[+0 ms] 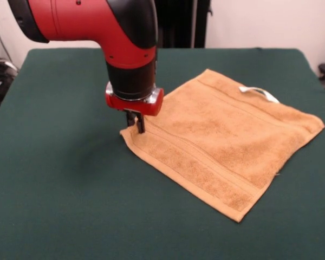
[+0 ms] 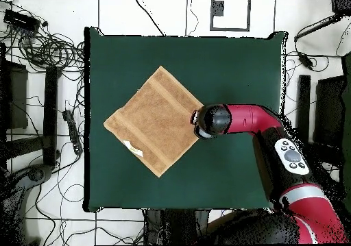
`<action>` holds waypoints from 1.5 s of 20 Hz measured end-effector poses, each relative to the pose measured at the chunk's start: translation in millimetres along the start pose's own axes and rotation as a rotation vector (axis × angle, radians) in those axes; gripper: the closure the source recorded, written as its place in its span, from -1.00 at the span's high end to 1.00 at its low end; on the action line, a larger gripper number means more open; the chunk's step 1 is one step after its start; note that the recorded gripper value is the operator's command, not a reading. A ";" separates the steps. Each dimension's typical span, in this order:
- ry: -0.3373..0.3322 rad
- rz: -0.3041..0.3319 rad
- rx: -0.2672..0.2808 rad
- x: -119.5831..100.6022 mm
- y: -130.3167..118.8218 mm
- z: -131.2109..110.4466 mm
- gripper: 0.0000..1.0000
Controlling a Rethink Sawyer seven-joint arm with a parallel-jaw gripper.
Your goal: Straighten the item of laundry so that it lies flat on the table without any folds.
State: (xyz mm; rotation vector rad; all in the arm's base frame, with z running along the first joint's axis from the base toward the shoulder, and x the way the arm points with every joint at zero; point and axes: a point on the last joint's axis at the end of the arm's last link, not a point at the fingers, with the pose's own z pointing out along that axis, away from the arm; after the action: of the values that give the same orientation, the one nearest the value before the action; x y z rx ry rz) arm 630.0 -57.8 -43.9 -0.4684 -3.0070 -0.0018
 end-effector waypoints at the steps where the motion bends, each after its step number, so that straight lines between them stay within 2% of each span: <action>1: 0.001 0.002 -0.004 -0.2 -0.6 0.0 -1.00; 30: -0.005 -0.006 -0.038 -0.7 -9.2 -0.9 -1.00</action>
State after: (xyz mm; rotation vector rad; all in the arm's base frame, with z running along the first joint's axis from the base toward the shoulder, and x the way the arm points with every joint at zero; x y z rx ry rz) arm 627.9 -66.8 -42.9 -0.4636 -3.0180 -0.0592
